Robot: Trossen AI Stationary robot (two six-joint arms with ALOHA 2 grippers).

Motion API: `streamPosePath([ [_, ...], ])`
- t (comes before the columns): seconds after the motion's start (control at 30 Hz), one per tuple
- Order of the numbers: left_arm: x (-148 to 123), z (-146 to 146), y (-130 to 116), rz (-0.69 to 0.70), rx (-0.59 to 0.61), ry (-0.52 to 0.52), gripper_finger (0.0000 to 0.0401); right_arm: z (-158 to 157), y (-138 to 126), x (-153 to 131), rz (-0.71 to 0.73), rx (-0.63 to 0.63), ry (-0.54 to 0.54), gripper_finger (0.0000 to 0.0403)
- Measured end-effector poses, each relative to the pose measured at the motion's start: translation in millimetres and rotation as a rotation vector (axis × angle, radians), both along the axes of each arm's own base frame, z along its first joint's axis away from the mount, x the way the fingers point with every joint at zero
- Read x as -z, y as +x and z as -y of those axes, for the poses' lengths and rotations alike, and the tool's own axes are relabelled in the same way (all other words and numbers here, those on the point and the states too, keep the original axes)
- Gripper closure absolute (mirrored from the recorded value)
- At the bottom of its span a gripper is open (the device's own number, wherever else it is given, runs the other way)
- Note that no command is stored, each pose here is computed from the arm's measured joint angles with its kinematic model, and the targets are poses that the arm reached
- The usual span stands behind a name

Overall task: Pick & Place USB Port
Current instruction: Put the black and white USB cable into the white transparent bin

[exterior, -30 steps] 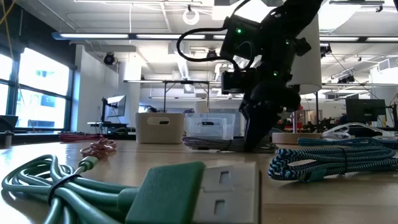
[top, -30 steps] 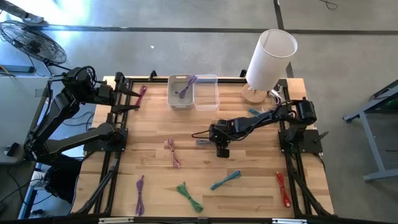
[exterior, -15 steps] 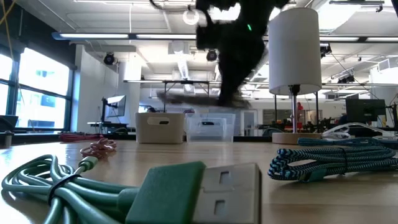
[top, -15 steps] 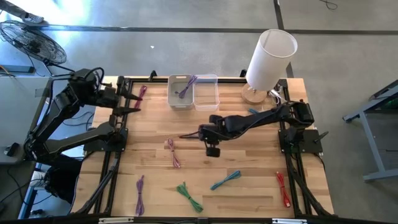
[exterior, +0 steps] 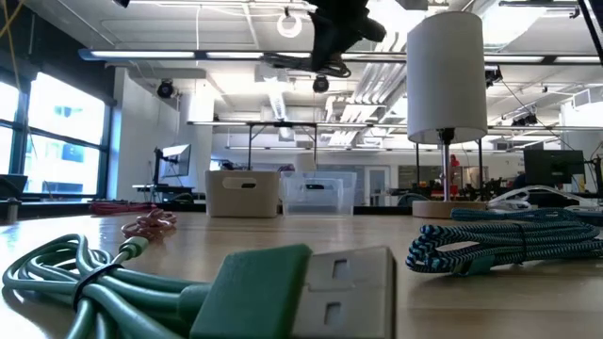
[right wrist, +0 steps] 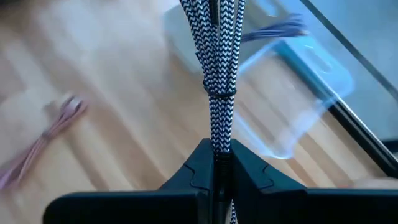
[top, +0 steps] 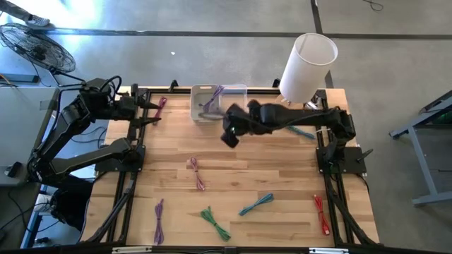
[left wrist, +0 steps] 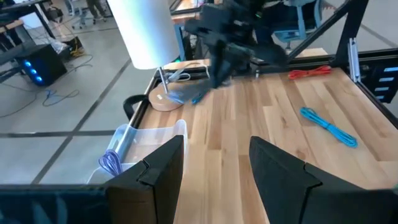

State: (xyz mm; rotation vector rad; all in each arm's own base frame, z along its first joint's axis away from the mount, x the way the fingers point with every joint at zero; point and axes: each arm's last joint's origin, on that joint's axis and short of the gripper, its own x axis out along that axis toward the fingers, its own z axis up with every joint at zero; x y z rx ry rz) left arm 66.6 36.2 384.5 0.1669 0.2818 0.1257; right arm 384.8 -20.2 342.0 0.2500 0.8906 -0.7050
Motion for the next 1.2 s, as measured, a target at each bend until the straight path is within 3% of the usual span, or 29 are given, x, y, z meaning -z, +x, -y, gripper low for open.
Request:
streamPosePath([
  [0.27,0,0,0,-0.003,-0.006,0.0,0.0222,41,-6,-3,0.063,0.183,0.132,0.0383],
  [0.57,7,1,-2,-0.066,-0.035,-0.039,0.0222,88,-5,-9,0.269,0.347,0.287,0.0383],
  [0.93,12,2,-4,-0.111,-0.034,-0.075,0.0222,103,14,23,0.269,0.478,0.365,0.0383],
  [1.2,14,3,-5,-0.13,-0.033,-0.087,0.0222,114,28,46,0.276,0.535,0.342,0.0383],
])
